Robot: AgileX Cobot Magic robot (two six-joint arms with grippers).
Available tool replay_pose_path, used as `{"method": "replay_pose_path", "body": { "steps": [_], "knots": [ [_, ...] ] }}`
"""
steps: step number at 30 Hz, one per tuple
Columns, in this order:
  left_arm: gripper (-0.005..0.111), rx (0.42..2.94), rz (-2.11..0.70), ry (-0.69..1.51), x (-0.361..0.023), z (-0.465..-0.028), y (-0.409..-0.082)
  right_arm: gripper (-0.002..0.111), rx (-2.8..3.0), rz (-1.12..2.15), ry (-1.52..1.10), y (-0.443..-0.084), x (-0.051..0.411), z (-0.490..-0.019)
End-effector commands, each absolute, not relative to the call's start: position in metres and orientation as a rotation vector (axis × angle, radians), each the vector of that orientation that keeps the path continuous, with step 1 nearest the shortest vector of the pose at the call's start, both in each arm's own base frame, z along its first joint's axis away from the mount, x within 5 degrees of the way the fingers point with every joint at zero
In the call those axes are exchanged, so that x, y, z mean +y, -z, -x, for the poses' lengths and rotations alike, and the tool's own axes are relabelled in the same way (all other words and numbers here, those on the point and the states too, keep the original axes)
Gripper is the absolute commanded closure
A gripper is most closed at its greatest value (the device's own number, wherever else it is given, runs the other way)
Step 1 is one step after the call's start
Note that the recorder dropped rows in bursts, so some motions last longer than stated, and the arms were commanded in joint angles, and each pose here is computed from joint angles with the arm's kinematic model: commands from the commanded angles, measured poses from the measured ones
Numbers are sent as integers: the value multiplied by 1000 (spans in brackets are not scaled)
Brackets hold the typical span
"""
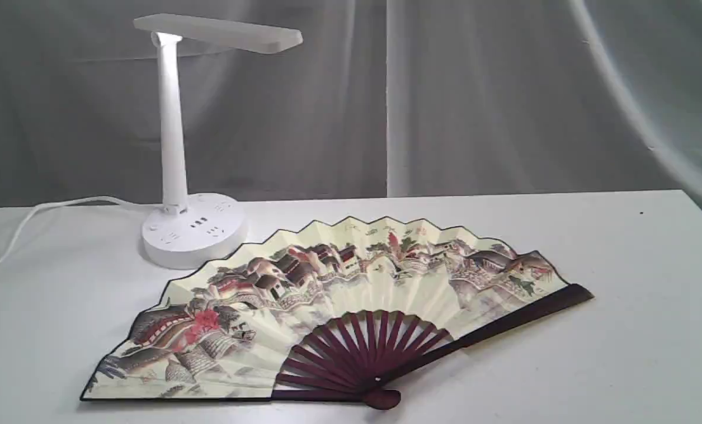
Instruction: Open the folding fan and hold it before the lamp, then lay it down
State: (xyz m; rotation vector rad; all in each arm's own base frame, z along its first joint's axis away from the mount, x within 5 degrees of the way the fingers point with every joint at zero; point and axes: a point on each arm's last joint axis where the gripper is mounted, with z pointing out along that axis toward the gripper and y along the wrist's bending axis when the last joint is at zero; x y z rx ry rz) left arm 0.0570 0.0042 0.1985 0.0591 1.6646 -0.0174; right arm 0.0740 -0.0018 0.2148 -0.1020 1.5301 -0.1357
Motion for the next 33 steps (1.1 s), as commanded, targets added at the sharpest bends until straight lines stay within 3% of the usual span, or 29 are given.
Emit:
{"method": "replay_pose_path", "body": {
  "steps": [1, 11, 18, 33],
  "knots": [
    [107, 1665, -55, 22, 4, -57, -197, 108, 1478, 115, 161, -219, -2, -73],
    [107, 1664, -56, 23, 4, -57, -197, 108, 1442, 143, 214, -222, -3, -73],
    [107, 1664, -56, 23, 4, -57, -197, 108, 1473, 419, 391, -215, 3, -73],
    [107, 1664, -56, 23, 4, -57, -197, 108, 1812, 150, 81, -188, 2, -71]
  ]
}}
